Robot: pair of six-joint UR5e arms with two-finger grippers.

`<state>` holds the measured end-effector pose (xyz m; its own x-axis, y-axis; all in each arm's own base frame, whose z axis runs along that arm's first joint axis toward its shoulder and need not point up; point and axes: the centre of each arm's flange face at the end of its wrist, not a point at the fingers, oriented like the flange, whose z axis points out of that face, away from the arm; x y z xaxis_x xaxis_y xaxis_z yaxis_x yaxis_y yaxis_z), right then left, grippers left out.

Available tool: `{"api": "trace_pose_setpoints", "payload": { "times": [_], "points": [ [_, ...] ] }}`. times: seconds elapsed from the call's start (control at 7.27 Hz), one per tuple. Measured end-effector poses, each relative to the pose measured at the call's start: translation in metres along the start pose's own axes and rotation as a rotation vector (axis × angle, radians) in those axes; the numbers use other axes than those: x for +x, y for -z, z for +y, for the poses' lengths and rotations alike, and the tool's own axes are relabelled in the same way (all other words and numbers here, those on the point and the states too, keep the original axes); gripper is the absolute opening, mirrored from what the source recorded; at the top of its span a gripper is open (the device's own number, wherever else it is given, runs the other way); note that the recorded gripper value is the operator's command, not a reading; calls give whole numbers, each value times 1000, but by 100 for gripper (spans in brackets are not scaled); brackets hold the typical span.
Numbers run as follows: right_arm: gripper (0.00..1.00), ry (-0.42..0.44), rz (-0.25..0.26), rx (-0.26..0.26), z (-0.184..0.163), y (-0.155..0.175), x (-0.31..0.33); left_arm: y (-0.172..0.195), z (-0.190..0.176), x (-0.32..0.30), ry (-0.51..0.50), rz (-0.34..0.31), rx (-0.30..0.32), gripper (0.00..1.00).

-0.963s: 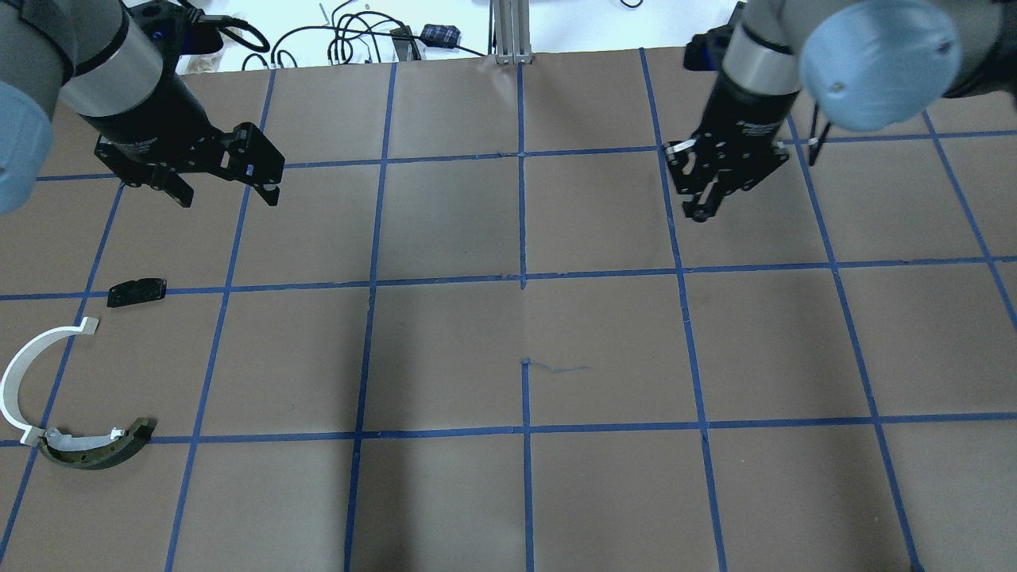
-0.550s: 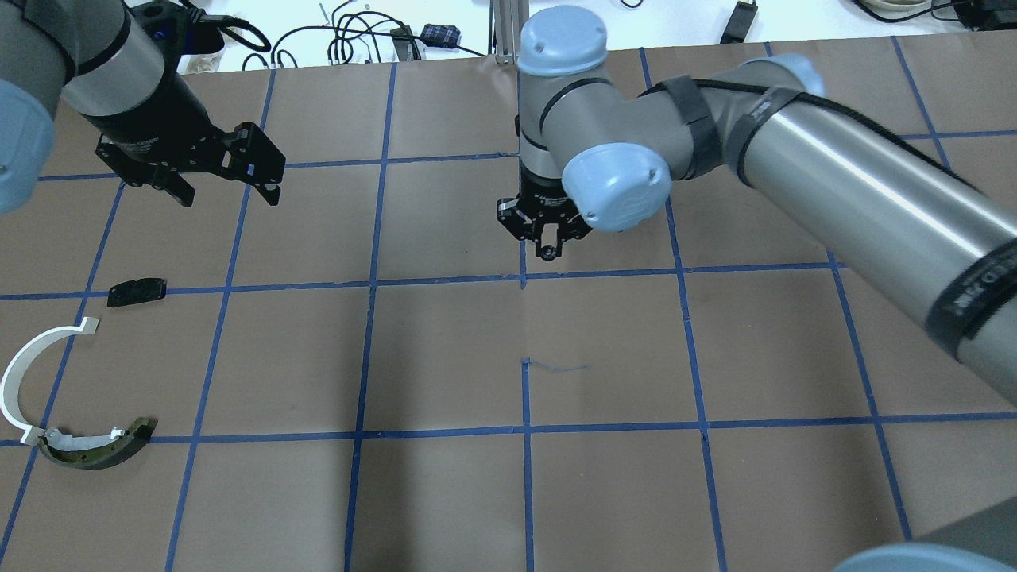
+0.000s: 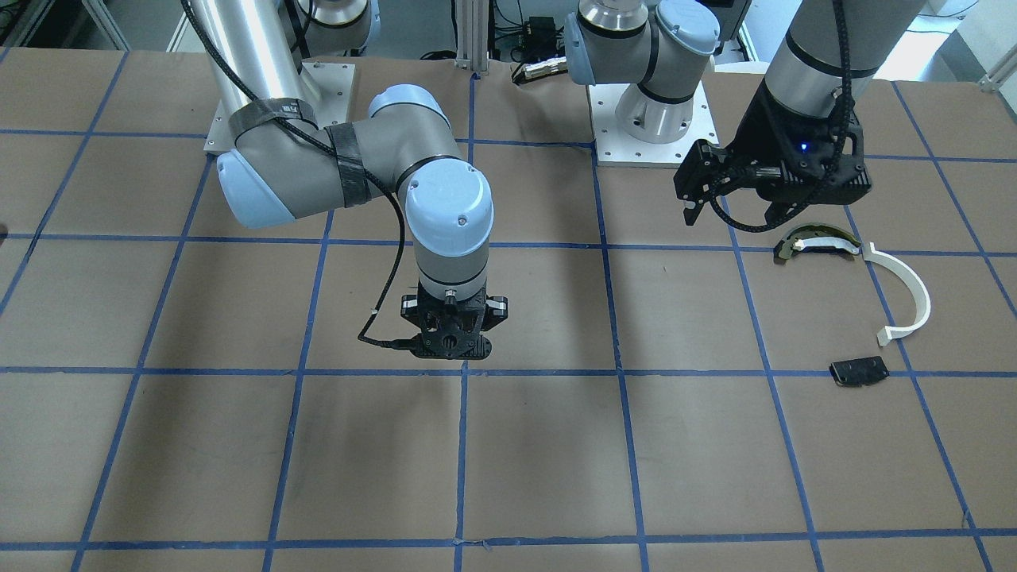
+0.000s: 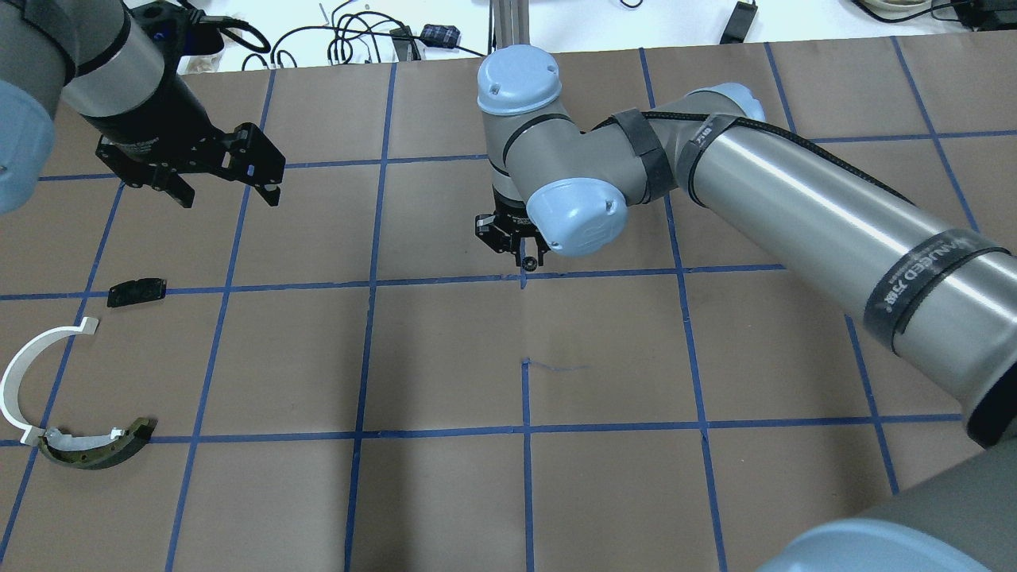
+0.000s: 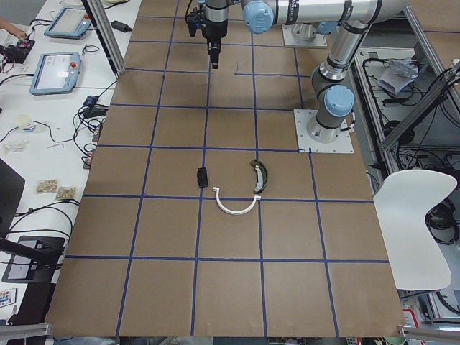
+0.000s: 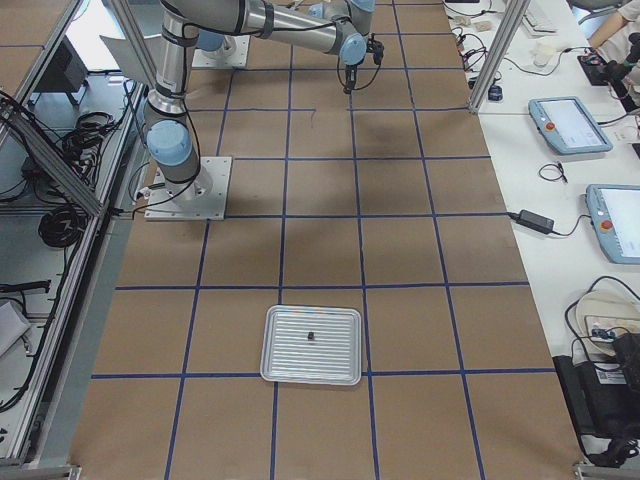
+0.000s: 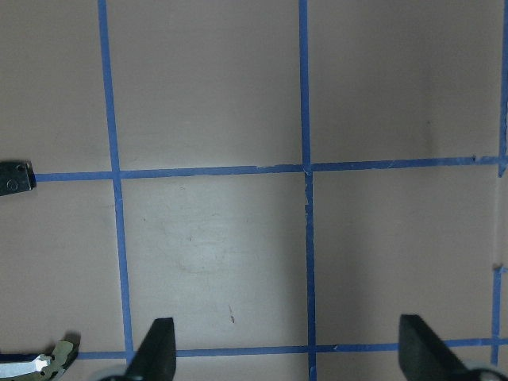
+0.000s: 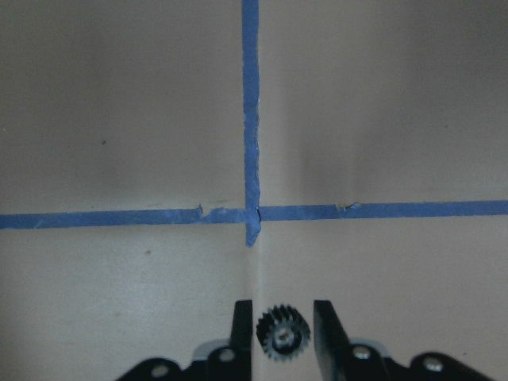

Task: Place bearing gear from tray to pile

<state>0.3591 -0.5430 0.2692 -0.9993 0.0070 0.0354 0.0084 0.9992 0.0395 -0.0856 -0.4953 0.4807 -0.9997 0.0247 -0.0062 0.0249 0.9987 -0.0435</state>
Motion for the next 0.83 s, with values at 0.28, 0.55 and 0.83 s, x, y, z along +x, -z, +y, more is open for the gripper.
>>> {"api": "trace_pose_setpoints", "payload": {
  "times": [0.28, 0.55, 0.83],
  "points": [
    [100, 15, 50, 31, -7, 13, 14, -7, -7, -1, -3, 1, 5, 100],
    [82, 89, 67, -15, -22, 71, 105, -30, -18, 0, 7, 13, -20, 100],
    [83, 87, 89, -122, -9, 137, 273, -63, -38, 28, 0, 25, -21, 100]
  ]
}}
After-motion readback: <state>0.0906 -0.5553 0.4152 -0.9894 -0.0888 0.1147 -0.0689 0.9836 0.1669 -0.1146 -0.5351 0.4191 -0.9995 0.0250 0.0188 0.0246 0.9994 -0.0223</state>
